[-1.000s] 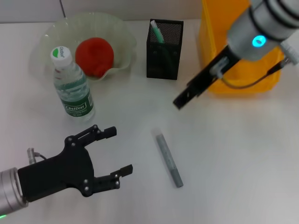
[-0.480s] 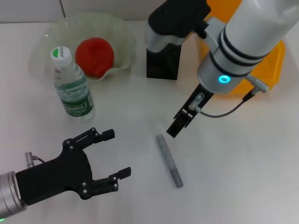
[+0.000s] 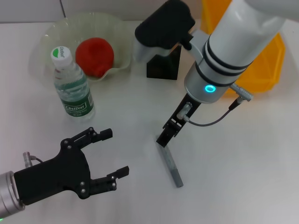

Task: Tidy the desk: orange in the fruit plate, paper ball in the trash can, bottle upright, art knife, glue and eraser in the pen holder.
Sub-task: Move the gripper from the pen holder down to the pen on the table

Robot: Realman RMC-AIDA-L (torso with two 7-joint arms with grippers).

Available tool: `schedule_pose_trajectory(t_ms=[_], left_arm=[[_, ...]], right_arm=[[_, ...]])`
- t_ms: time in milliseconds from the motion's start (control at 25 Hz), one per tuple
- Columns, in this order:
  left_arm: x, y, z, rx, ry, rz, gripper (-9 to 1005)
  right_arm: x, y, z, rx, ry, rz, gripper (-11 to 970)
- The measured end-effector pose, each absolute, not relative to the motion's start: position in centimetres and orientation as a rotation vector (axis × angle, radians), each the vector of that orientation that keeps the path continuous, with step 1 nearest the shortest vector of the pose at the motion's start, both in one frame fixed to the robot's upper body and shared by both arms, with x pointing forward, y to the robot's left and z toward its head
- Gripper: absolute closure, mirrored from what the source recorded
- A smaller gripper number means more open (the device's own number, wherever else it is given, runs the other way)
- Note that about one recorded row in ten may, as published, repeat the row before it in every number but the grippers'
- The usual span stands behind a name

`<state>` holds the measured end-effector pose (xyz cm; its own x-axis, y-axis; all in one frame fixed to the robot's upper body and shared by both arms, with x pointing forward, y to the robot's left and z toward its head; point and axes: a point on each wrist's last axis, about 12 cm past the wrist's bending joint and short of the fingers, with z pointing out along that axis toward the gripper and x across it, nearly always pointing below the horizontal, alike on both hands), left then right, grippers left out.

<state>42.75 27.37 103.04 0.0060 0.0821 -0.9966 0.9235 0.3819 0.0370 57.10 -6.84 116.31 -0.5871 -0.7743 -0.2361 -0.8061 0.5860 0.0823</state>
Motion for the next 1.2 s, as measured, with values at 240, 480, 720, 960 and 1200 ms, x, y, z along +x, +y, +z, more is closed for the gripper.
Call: schedule_pose_trajectory(t_ms=[240,480,720,960,1200], left_arm=[[42.7,27.5,102.9,0.972,1.421,-0.855,137],[42.7,27.5,103.0,0.974,1.418,-0.853,137],[42.7,27.5,103.0,0.975,1.418,-0.851,137],[42.8,27.5,103.0,0.975,1.419,-0.85,137],[42.8,27.4,102.9,0.974,1.42,-0.852,137]], right_arm=[[57.2,-6.6,115.4,-1.348,2.642,0.229,125],[57.3,-6.5,115.3,-1.338,2.638,0.243,132],[57.5,-6.6,114.9,-1.315,2.648,0.249,143],[57.5,-6.5,114.7,-1.304,2.65,0.266,154],[57.3,-6.0,114.0,-1.343,2.656,0.241,166]])
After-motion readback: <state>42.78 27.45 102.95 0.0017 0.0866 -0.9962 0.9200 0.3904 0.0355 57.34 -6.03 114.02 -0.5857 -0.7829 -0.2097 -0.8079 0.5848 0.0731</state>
